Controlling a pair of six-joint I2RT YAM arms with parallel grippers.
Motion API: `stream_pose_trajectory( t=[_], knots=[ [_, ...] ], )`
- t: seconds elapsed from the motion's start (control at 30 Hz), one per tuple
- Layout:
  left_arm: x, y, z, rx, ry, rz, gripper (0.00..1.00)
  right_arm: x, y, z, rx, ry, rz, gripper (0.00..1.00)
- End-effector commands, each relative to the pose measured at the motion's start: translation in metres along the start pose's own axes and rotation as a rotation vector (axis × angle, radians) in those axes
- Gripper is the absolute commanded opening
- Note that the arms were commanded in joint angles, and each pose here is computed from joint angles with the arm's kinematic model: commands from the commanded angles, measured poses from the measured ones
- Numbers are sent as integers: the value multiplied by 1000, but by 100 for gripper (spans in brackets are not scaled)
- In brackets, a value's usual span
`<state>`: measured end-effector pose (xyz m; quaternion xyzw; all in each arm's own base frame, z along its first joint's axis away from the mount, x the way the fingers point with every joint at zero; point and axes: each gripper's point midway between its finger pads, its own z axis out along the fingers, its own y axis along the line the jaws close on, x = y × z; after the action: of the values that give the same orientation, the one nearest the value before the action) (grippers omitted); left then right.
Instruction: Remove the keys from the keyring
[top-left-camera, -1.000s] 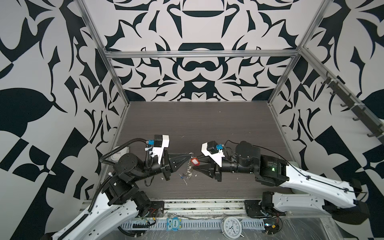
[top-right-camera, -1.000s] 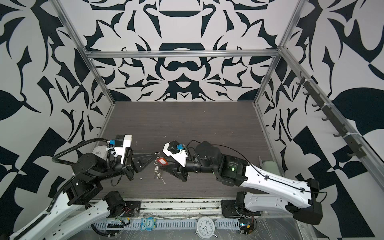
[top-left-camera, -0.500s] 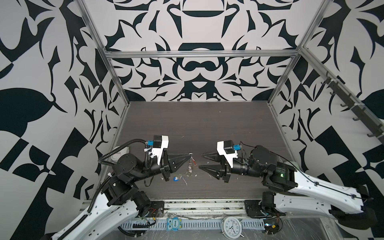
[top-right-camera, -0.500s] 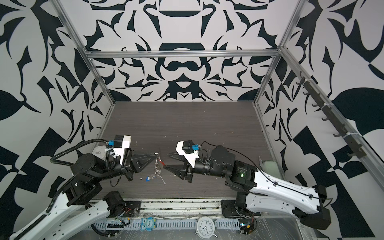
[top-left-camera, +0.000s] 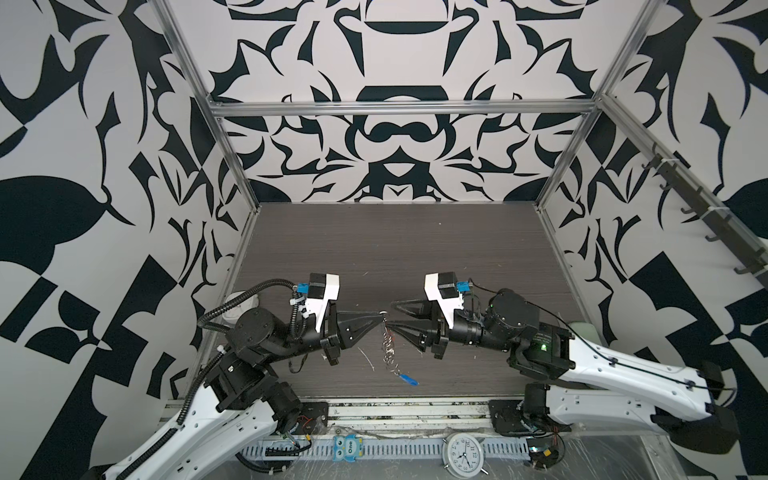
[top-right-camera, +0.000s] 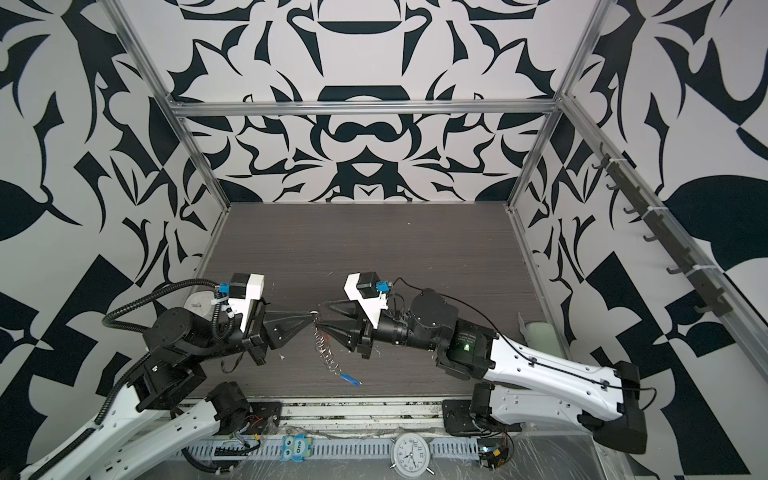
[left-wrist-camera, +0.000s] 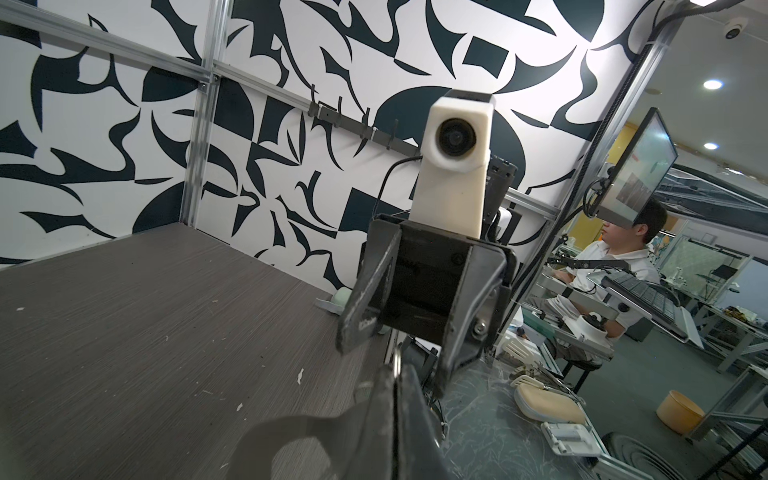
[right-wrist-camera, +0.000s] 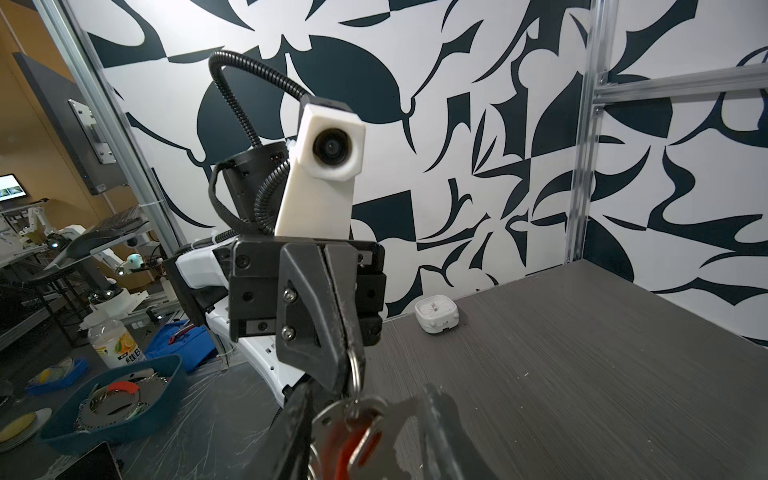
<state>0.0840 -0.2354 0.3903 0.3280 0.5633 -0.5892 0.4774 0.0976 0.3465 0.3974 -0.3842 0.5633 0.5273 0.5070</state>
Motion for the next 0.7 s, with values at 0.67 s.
stream_pose_trajectory(
  t=[0.67],
  knots=[
    [-9, -6, 0, 29, -43, 30, 0, -20, 16, -2, -72, -59, -2, 18]
  ],
)
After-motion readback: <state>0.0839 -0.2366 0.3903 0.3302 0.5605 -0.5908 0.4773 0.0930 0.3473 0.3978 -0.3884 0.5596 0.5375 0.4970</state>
